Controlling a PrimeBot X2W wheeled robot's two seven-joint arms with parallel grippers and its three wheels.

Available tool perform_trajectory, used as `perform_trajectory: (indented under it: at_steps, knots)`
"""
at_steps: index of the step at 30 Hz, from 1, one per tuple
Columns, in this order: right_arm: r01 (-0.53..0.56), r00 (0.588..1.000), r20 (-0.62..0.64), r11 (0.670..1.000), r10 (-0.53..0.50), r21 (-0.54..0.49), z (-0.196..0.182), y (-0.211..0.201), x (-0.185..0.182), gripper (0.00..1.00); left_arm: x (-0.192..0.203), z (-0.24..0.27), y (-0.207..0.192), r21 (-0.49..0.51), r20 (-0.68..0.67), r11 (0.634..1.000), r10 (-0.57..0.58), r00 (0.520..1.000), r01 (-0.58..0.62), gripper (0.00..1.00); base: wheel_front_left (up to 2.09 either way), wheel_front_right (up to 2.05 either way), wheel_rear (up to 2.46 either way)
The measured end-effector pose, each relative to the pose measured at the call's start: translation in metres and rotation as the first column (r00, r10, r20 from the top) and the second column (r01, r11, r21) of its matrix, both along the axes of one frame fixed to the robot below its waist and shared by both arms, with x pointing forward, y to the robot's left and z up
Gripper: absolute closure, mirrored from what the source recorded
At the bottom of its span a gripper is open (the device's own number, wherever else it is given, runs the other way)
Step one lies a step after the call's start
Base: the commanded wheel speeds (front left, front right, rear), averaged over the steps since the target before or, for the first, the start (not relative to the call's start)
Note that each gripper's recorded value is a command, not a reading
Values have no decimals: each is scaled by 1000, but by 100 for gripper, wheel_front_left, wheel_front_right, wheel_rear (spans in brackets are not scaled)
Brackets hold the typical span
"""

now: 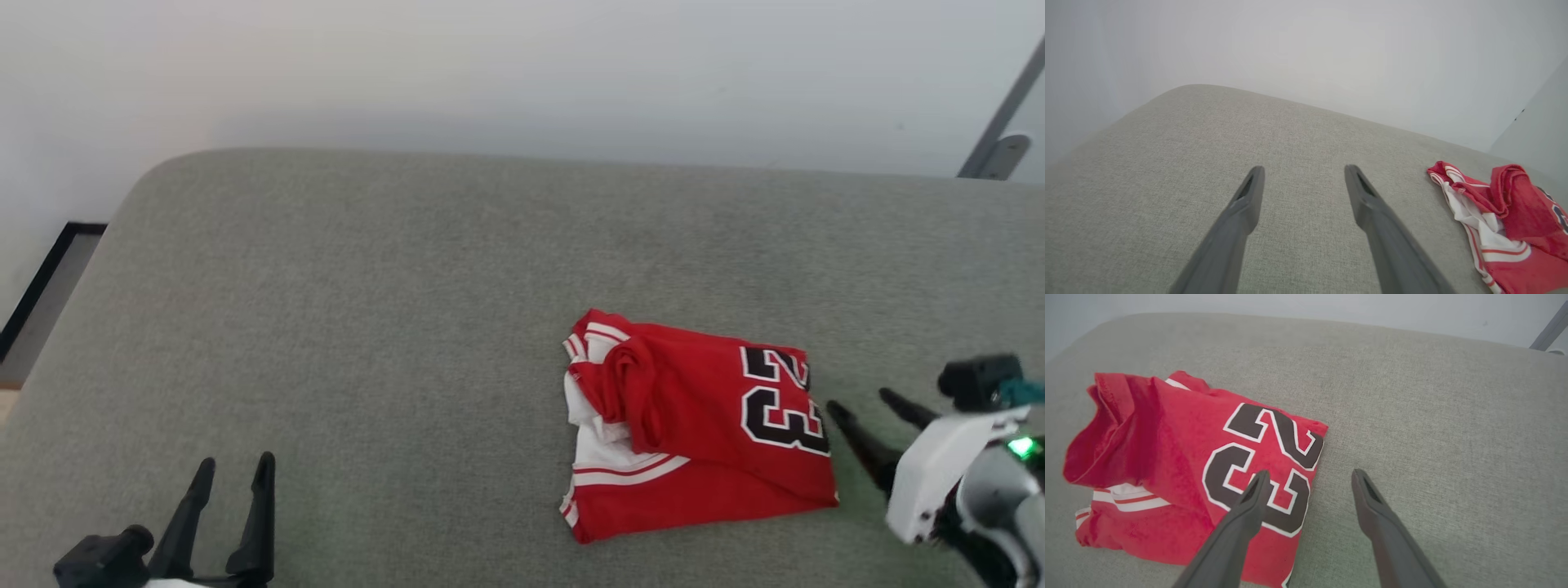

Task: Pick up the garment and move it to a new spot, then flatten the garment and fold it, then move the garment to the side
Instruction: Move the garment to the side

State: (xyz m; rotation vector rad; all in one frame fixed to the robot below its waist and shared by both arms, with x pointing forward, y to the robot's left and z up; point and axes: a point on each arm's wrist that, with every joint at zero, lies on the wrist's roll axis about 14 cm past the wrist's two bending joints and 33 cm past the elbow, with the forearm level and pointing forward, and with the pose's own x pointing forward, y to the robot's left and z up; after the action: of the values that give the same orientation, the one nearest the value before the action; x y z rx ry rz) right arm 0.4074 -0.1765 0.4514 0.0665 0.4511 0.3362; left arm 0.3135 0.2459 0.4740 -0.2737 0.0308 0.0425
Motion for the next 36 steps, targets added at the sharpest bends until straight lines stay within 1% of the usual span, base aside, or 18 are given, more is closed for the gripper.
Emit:
perform_trajectory:
  at_steps: [5, 10, 13, 17, 22, 23, 24, 25, 26, 30, 34, 36]
  knots:
    - [-59, 987, -152, 998, 52, -37, -11, 6, 13, 0, 0, -6, 4, -9, -22, 1000, 16, 1000, -17, 0, 0, 0, 0]
    - [-113, 944, -319, 991, 86, -68, -30, 12, 19, 0, -1, -12, 6, -15, -45, 999, 30, 999, -30, 0, 0, 0, 0]
    - [-146, 903, -418, 987, 103, -73, -44, 19, 20, 0, 2, -15, 7, -21, -55, 999, 32, 998, -33, 0, 0, 0, 0]
    - [-190, 834, -538, 979, 124, -70, -63, 33, 19, 0, 5, -19, 8, -22, -71, 999, 36, 997, -38, 0, 0, 0, 0]
    - [-220, 761, -636, 973, 125, -72, -78, 43, 22, 0, 12, -20, 11, -31, -78, 998, 44, 996, -46, 0, 0, 0, 0]
    - [-221, 752, -647, 973, 126, -66, -80, 44, 23, 0, 12, -21, 12, -32, -83, 998, 46, 995, -49, 0, 0, 0, 0]
    - [-225, 742, -658, 972, 127, -66, -82, 45, 23, 71, 12, -23, 12, -33, -88, 998, 48, 995, -51, 0, 0, 0, 0]
    - [-230, 738, -663, 971, 127, -69, -83, 46, 24, 100, 12, -24, 13, -34, -91, 998, 50, 995, -54, 0, 0, 0, 0]
    - [-232, 739, -661, 970, 130, -69, -83, 47, 26, 100, 13, -24, 13, -34, -90, 998, 51, 995, -54, 0, 0, 0, 0]
    - [-218, 764, -631, 975, 137, -53, -79, 50, 34, 100, 19, -25, 16, -38, -95, 998, 54, 994, -58, 0, 0, 0, 0]
    - [-188, 798, -590, 981, 123, -51, -72, 40, 43, 100, 34, -19, 15, -28, -73, 999, 35, 997, -37, 0, 0, 0, 0]
    - [-160, 825, -556, 985, 99, -62, -63, 29, 53, 100, 42, -18, 11, -24, -66, 1000, 14, 998, -16, 0, 0, 0, 0]
